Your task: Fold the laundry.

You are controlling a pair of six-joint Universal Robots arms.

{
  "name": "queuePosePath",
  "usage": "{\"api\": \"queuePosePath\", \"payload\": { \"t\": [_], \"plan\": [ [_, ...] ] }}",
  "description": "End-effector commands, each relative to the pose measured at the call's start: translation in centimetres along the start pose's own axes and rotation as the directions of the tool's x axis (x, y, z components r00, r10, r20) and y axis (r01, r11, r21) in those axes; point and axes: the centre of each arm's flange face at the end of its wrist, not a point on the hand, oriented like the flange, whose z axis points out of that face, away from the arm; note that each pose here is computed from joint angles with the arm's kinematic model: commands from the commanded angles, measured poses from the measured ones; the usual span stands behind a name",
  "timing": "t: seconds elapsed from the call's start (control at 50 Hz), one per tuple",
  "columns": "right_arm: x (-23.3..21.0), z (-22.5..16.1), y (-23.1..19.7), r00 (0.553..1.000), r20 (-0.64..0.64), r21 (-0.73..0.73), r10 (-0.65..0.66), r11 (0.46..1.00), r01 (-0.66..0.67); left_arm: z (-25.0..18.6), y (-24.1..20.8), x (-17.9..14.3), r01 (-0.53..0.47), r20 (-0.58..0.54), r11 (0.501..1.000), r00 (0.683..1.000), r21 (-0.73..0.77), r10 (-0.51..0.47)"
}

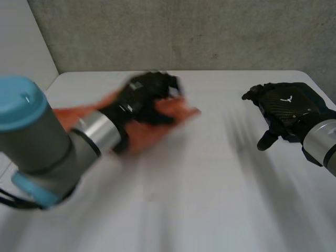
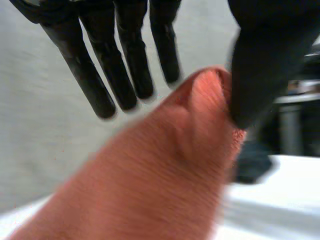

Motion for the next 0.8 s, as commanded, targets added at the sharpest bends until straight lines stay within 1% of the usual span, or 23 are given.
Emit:
{"api": "queuePosePath", "payload": {
  "t": [0.02,0.04,0.1,0.12,0.2,0.24,0.32,0.34,0.36,0.42,0.44,0.5,0.52,0.54,0.6,0.64,0.72,0.8],
  "plan": [
    [0.2,-0.1,-0.1,1.0,-0.006,0.004,-0.002,1.0,0.002,-0.7,2.6,2.8,-0.029,-0.076,0.996,0.997,-0.081,0.023],
    [0.2,-0.1,-0.2,1.0,-0.005,0.005,-0.004,1.0,0.004,-0.7,2.3,2.1,-0.053,-0.05,0.996,0.998,-0.074,0.05],
    [0.1,-0.1,-0.2,1.0,-0.003,0.004,-0.008,1.0,0.008,-0.8,1.1,0.4,-0.089,0.022,0.995,0.996,-0.052,0.09],
    [0.0,-0.1,-0.2,1.0,0.0,0.004,-0.01,1.0,0.01,-1.0,-0.5,-1.3,-0.113,0.089,0.993,0.989,-0.016,0.114],
    [-0.5,-0.3,-0.1,1.0,0.019,-0.004,-0.01,1.0,0.01,-1.7,-3.3,-5.0,-0.16,0.22,0.986,0.964,0.045,0.146],
    [-1.0,-0.4,-0.1,0.999,0.031,-0.005,-0.009,1.0,0.009,-1.9,-3.7,-6.2,-0.165,0.253,0.985,0.956,0.05,0.147],
    [-3.5,-1.2,-0.1,0.994,0.108,-0.028,-0.004,1.0,0.007,-2.3,-3.8,-8.3,-0.187,0.307,0.982,0.937,0.033,0.168],
    [-4.6,-1.8,0.0,0.989,0.147,-0.054,0.003,0.999,0.005,-2.3,-3.7,-8.8,-0.196,0.318,0.98,0.931,0.021,0.18],
    [-5.1,-2.0,0.1,0.986,0.164,-0.066,0.007,0.998,0.004,-2.5,-3.2,-10.1,-0.224,0.345,0.974,0.913,-0.015,0.215],
    [-6.6,-2.8,0.7,0.976,0.215,-0.121,0.023,0.993,0.003,-2.7,-2.0,-11.9,-0.279,0.371,0.956,0.881,-0.092,0.293],
    [-6.9,-3.0,0.9,0.974,0.226,-0.132,0.027,0.991,0.003,-2.7,-1.1,-13.0,-0.324,0.374,0.934,0.856,-0.149,0.357],
    [-7.9,-3.5,1.6,0.966,0.258,-0.145,0.029,0.989,0.009,-2.7,0.5,-14.6,-0.376,0.367,0.894,0.818,-0.241,0.443],
    [-8.2,-3.6,1.7,0.964,0.263,-0.141,0.027,0.99,0.011,-2.6,1.6,-15.9,-0.396,0.362,0.869,0.795,-0.297,0.486],
    [-8.4,-3.6,2.0,0.963,0.268,-0.142,0.026,0.99,0.013,-2.6,2.1,-16.6,-0.403,0.358,0.855,0.785,-0.325,0.506],
    [-9.7,-3.6,3.2,0.953,0.301,-0.148,0.023,0.989,0.023,-3.0,4.0,-19.2,-0.389,0.355,0.818,0.76,-0.423,0.545],
    [-10.4,-3.6,3.9,0.948,0.317,-0.15,0.018,0.988,0.031,-3.2,4.9,-20.2,-0.373,0.356,0.804,0.753,-0.463,0.554],
    [-11.9,-4.1,5.3,0.933,0.36,-0.14,-0.028,0.987,0.084,-2.9,6.1,-22.2,-0.351,0.374,0.795,0.74,-0.495,0.559],
    [-13.0,-4.6,6.2,0.914,0.392,-0.107,-0.105,0.982,0.159,-2.6,6.6,-24.2,-0.339,0.403,0.795,0.722,-0.503,0.563]
  ]
}}
